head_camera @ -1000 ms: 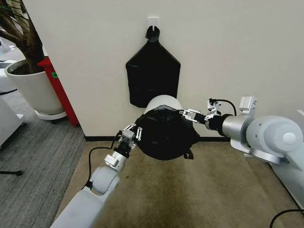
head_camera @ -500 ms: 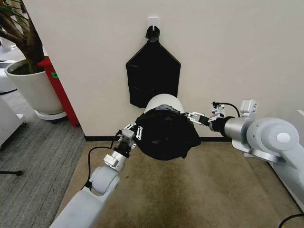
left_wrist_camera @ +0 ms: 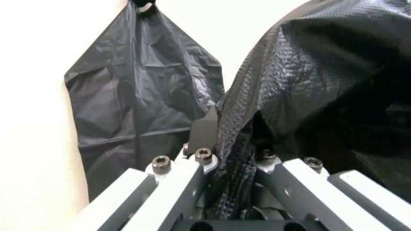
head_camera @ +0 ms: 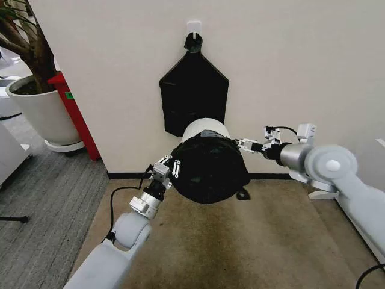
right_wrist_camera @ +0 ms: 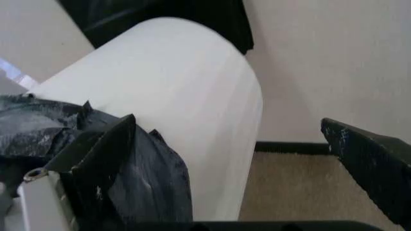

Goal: Place the garbage bag over the trash bin.

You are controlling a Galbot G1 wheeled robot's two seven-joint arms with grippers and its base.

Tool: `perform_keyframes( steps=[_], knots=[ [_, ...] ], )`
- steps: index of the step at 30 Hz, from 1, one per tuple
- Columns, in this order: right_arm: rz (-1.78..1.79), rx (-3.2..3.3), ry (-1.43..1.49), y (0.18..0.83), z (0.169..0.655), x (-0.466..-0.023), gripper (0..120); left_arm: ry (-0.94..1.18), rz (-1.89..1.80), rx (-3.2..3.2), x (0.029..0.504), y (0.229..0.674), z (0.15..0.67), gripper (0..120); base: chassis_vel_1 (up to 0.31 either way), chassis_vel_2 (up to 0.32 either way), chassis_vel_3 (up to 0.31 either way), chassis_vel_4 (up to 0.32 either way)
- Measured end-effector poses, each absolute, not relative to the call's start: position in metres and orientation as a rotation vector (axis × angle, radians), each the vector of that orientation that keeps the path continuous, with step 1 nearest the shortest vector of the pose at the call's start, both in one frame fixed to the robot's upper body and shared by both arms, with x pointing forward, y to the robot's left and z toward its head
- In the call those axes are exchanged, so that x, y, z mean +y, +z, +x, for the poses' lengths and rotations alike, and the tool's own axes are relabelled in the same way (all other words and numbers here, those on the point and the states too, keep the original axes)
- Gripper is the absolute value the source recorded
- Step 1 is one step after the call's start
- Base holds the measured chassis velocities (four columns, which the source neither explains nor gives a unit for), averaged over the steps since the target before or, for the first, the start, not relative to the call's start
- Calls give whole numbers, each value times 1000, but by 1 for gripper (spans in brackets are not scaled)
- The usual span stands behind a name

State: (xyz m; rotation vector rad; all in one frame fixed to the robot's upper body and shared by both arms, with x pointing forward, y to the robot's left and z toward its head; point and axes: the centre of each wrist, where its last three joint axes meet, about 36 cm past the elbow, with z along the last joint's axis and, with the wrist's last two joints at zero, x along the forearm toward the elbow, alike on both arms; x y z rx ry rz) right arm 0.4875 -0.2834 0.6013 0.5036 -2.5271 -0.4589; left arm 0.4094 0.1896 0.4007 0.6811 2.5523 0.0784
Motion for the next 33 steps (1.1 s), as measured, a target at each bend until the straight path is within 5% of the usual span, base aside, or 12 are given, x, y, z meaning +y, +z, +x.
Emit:
perform_keyframes(
  steps=[10, 24, 33],
  knots=[
    [492, -2610, -482, 606, 481, -294, 100, -164, 627, 2704, 188, 391, 407, 3, 0, 0, 0, 0],
    [561, -2431, -851, 612, 428, -306, 100, -828, 519, 3004, 192, 365, 403, 3, 0, 0, 0, 0],
    [536, -2369, -851, 607, 432, -307, 100, -837, 656, 2943, 193, 376, 401, 3, 0, 0, 0, 0]
  ],
)
